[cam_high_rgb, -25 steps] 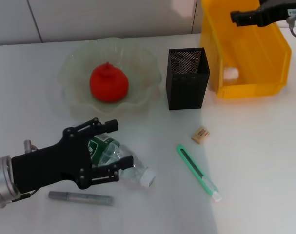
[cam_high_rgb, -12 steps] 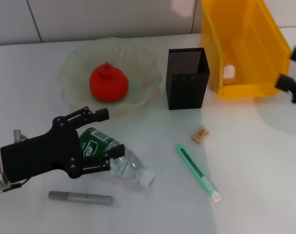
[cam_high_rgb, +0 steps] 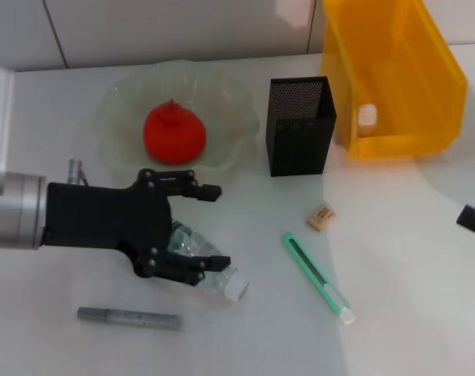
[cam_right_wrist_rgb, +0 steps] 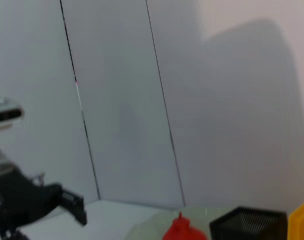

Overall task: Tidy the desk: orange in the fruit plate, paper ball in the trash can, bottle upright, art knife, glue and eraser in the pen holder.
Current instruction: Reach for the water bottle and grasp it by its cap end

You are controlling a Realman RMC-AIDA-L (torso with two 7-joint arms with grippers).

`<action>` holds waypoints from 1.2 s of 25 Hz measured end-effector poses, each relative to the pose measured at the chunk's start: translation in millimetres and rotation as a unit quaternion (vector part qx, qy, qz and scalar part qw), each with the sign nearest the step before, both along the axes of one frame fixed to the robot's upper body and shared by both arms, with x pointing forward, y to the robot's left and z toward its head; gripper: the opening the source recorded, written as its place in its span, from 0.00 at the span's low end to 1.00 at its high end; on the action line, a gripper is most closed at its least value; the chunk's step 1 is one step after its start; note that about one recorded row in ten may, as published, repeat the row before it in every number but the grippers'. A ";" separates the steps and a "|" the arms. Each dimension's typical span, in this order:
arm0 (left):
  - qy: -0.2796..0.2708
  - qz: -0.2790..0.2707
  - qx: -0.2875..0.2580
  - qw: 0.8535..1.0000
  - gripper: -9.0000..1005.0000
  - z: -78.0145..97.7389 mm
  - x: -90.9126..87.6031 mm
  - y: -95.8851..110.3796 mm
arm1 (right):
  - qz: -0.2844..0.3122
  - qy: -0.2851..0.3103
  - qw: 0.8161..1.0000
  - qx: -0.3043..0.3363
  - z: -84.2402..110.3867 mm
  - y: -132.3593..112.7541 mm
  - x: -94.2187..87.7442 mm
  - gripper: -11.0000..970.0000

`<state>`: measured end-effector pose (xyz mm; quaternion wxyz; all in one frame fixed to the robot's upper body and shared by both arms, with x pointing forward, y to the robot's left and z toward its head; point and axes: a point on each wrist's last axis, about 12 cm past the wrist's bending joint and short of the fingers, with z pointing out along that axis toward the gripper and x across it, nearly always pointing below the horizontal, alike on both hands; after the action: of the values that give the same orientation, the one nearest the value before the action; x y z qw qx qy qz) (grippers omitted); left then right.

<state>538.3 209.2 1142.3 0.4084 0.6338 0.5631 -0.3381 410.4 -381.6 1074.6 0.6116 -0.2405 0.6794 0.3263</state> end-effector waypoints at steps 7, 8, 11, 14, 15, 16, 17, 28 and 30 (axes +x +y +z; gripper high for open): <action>-0.057 -0.087 0.103 0.989 0.72 21.0 9.5 -41.7 | 0.012 0.025 1.000 0.004 -14.0 9.5 -12.2 0.85; -0.062 -0.105 0.131 0.984 0.71 22.3 11.6 -54.5 | 0.014 0.029 0.999 0.010 -16.7 12.1 -14.0 0.85; -0.075 -0.120 0.163 0.976 0.71 22.2 13.5 -68.4 | 0.016 0.036 0.999 0.017 -19.9 14.8 -15.5 0.85; -0.105 -0.145 0.221 0.959 0.71 18.4 12.6 -88.5 | 0.017 0.046 0.999 0.019 -24.1 17.4 -17.6 0.85; -0.114 -0.149 0.240 0.953 0.71 17.2 11.9 -93.8 | 0.017 0.049 0.998 0.021 -25.4 18.0 -18.7 0.85; -0.123 -0.156 0.259 0.945 0.71 16.3 10.3 -100.8 | 0.016 0.050 0.998 0.023 -26.3 18.7 -19.6 0.85; -0.131 -0.162 0.274 0.939 0.71 15.8 9.0 -106.4 | 0.015 0.052 0.998 0.024 -27.2 19.0 -20.8 0.85; -0.178 -0.219 0.366 0.887 0.71 1.1 3.2 -132.2 | 0.010 0.062 0.997 0.034 -32.2 21.9 -29.4 0.85; -0.181 -0.221 0.370 0.884 0.71 -0.1 3.2 -133.4 | 0.010 0.063 0.997 0.035 -32.3 22.0 -29.5 0.85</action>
<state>541.5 75.9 1142.2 0.1536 0.8971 0.4089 -0.0667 380.9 -359.6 1042.3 0.5725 -0.2051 0.7023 0.3701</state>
